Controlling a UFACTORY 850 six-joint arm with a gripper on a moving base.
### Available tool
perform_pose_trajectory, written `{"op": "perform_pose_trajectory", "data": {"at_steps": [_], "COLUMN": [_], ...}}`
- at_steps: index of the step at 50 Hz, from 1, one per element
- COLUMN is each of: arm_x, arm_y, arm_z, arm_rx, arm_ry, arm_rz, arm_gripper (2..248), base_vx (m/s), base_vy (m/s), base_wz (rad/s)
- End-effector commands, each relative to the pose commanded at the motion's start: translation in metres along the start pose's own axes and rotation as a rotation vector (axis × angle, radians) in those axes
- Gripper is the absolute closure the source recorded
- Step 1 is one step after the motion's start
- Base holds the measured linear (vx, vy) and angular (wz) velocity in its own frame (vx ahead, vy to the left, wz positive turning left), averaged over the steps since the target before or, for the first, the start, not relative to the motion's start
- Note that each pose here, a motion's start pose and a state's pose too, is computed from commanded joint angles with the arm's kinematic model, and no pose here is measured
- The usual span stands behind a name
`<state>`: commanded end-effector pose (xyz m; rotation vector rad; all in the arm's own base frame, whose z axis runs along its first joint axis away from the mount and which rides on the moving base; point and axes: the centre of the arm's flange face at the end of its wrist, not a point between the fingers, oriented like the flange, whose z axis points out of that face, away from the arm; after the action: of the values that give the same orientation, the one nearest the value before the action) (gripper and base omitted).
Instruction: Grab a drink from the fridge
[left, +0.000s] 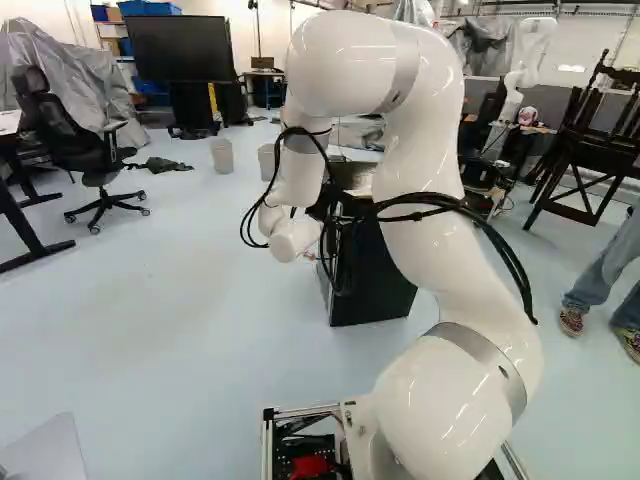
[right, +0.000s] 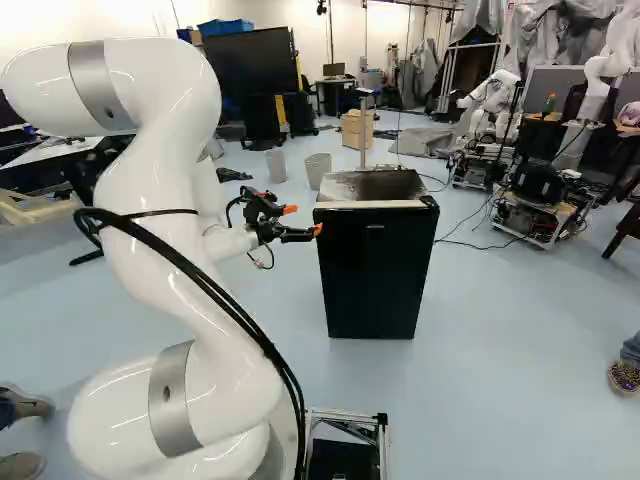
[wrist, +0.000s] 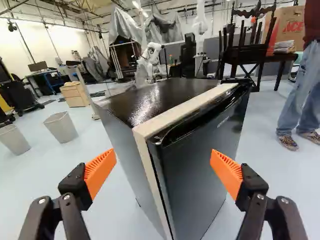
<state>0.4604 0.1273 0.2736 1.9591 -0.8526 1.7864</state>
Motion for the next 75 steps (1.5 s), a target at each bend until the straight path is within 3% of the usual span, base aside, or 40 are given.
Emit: {"op": "perform_pose_trajectory", "data": {"at_steps": [26,75], "arm_x": [-0.001,-0.002], "arm_y": [0.001,-0.006], "arm_z": [0.004,0.012], "arm_rx": [-0.074,-0.083], "arm_ry": [0.003,0.01], "arm_rz": [0.022,0.037], "arm_gripper": [3,3], "base_vx": [0.0,0.0], "base_vy": [0.0,0.0], "base_wz": [0.0,0.0]}}
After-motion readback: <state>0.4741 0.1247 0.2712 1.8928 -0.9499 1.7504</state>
